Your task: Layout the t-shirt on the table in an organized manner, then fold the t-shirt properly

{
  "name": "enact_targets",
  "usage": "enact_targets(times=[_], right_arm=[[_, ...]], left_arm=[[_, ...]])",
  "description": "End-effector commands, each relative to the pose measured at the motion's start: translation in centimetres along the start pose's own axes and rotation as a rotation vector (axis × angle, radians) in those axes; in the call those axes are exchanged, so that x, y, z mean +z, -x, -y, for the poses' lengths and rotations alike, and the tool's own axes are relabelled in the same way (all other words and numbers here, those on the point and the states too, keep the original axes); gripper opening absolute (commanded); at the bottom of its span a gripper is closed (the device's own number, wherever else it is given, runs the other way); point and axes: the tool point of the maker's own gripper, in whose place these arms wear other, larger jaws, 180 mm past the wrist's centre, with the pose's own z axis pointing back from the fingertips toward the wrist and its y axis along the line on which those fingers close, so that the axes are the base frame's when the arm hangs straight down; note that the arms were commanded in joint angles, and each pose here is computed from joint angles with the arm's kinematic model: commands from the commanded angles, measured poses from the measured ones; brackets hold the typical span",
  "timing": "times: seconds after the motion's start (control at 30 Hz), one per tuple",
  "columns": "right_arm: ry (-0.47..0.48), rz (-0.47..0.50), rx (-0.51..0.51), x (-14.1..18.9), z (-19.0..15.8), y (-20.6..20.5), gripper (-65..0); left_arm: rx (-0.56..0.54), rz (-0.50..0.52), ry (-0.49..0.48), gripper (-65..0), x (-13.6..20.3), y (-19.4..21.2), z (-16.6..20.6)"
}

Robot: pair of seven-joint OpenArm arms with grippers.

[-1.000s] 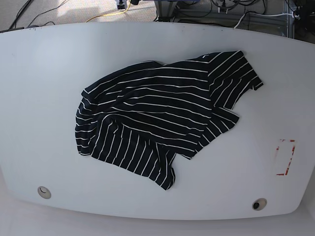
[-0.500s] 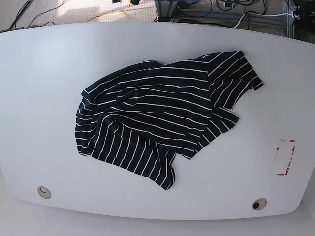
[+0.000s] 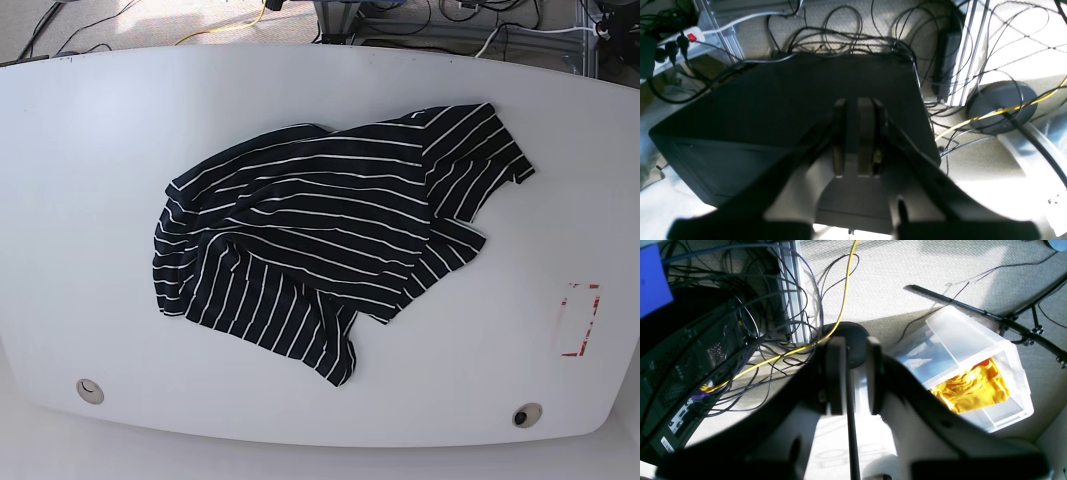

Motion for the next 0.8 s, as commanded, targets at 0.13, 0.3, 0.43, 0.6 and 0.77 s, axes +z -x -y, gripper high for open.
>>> enact_targets(times=[0.13,0.3,0.43,0.6,0.77], right_arm=[[0.01,0.06,0.005,1.2,0.6,-0.8,-54.4],[0.016,0.081,0.01,1.9,0.9,-1.0,-54.4],[0.02,0.081,0.012,2.4,1.1,-0.6,-54.6],[0.026,0.084,0.014,3.0,1.4,-0.3,-54.8],[0.035,0.084,0.021,3.8,2.1,0.3,-54.8]], left_arm=[[-0.023,0.027,-0.014,-59.4,1.4,0.6,-0.4],[-0.038,0.023,-0.017,-59.3,2.2,1.7,-0.7],[-0.048,0.017,-0.019,-59.6,3.0,2.7,-1.0],[-0.061,0.016,-0.02,-59.7,4.2,3.8,-1.2],[-0.096,0.048,-0.026,-60.0,6.3,4.2,-1.8]])
